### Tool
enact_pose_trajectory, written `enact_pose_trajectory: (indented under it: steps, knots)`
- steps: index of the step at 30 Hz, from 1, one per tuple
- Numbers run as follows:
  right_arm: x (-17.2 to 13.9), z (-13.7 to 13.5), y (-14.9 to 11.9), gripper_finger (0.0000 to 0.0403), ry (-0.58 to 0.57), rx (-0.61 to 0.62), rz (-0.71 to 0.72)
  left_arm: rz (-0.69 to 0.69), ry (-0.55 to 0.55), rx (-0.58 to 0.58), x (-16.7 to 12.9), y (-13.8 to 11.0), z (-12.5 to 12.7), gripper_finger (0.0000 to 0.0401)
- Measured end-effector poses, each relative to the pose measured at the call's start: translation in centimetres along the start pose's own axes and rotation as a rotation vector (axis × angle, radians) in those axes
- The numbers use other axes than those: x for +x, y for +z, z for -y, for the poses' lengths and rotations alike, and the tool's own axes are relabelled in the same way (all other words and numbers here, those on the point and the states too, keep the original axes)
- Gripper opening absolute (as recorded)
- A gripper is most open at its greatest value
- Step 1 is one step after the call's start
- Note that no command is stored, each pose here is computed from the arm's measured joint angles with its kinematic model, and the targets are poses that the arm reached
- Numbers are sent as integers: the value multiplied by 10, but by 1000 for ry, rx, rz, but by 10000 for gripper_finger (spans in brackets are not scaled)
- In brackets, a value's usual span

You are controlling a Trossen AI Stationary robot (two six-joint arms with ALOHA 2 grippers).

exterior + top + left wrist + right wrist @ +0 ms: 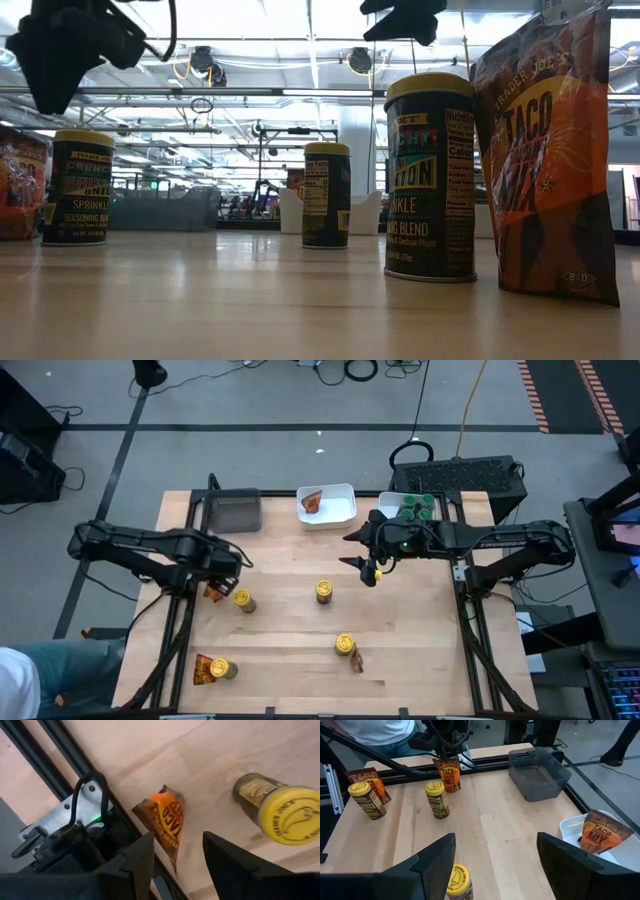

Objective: Sort spices by type
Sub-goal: Put the top left orange seasoning bag into the left white bin

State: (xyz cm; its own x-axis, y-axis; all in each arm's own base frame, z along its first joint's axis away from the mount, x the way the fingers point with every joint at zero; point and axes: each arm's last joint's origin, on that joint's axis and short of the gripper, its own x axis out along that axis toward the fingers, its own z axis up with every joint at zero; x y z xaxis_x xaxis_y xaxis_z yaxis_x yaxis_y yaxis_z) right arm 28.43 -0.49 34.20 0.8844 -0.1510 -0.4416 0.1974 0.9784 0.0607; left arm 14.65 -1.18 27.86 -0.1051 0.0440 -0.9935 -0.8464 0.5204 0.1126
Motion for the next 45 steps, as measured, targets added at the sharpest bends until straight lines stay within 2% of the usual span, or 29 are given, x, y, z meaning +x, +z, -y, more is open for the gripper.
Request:
enact_pose_trajectory:
  steps: [14, 21, 28, 34, 40, 45]
  knots:
    - [0, 0, 0, 263, -1, 3, 0, -95, 88, -1, 31, -5, -5, 173]
    - [0, 0, 0, 263, -1, -4, 0, -67, 51, 18, 35, -3, -1, 173]
    - [0, 0, 0, 263, -2, -4, 0, -26, 72, 24, 38, -2, -2, 173]
    - [0, 0, 0, 263, -2, -5, -1, -51, 64, 48, 57, -3, 0, 173]
    - [0, 0, -1, 263, -3, -6, -7, -43, 38, 46, 57, -2, 2, 173]
    - [0, 0, -1, 263, -4, -6, -9, -50, 36, 45, 57, -2, 2, 156]
